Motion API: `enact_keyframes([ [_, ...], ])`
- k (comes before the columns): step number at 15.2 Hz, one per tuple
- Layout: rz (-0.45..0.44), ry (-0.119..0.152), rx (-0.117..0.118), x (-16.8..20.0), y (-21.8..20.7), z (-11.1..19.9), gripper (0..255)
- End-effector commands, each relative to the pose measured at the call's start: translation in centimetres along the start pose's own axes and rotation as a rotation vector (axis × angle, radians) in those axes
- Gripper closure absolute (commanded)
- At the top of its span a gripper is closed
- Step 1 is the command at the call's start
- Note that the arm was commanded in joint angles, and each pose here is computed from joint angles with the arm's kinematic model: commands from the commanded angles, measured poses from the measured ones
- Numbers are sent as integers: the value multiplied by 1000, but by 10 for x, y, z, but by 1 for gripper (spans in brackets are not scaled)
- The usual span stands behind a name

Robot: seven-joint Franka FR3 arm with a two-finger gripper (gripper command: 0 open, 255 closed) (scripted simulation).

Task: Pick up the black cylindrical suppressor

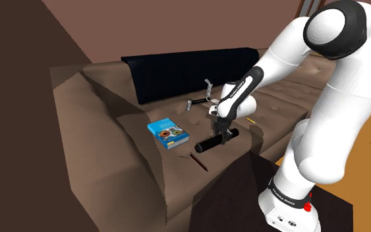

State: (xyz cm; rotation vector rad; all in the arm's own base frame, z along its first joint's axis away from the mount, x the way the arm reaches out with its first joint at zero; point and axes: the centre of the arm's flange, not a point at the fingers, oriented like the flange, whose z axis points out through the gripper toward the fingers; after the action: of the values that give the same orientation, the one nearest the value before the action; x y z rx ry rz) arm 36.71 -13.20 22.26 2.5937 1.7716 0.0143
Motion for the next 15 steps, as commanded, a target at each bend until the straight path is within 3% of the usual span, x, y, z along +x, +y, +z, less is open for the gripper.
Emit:
enact_keyframes([
  [1,0,0,0,0,0,0,255],
  [7,0,0,0,0,0,1,255],
  [15,0,0,0,0,0,-42,255],
])
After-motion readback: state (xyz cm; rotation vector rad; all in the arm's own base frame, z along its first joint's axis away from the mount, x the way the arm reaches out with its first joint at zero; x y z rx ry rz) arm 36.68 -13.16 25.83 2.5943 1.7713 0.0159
